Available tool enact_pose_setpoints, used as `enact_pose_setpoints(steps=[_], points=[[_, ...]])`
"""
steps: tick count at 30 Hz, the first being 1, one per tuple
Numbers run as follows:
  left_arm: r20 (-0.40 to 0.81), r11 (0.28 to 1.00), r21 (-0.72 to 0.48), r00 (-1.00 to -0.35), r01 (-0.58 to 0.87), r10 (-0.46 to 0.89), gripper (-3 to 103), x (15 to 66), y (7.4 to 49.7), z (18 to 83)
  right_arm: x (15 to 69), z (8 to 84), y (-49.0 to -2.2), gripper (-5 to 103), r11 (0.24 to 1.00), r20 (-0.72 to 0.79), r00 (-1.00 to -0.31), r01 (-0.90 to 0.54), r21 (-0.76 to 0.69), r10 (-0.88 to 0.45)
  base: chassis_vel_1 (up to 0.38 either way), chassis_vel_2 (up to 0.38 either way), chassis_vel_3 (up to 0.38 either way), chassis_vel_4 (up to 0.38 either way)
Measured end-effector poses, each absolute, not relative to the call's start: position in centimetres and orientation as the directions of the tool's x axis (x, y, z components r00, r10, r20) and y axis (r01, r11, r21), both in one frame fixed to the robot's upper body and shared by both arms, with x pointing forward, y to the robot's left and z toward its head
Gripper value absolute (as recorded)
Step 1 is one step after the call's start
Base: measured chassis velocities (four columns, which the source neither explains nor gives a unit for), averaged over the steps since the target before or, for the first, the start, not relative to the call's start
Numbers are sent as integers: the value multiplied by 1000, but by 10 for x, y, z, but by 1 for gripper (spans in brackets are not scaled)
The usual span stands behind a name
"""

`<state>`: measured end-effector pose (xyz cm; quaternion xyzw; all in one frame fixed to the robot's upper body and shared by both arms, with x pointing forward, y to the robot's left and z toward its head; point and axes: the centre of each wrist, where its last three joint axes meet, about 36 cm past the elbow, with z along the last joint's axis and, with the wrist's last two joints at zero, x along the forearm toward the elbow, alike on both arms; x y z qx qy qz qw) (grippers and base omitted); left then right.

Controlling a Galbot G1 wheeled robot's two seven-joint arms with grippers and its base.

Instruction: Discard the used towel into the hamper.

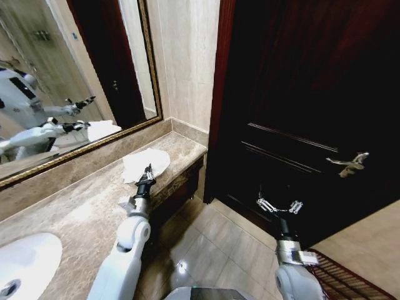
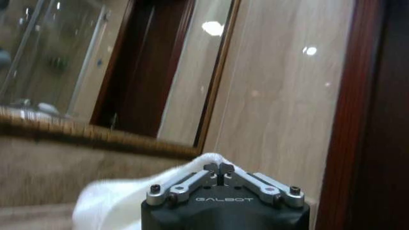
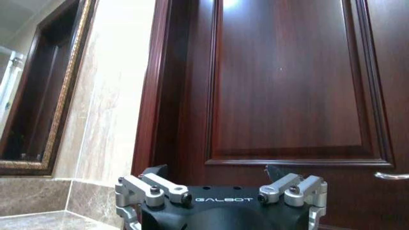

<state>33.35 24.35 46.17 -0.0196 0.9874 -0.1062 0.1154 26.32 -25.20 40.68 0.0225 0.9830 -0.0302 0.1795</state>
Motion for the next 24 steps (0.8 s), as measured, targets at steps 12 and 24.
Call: enact_pose_setpoints(steps=[12, 24], points=[[-406, 992, -109, -908, -62, -102, 0, 262, 252, 522, 274, 415, -247, 100, 999, -408, -913, 38, -16, 28, 0, 0, 0, 0], [-336, 988, -83, -930, -132, -152, 0, 228, 256, 520, 275, 426, -244, 100, 999, -463, -886, 34, 12, 35, 0, 0, 0, 0]])
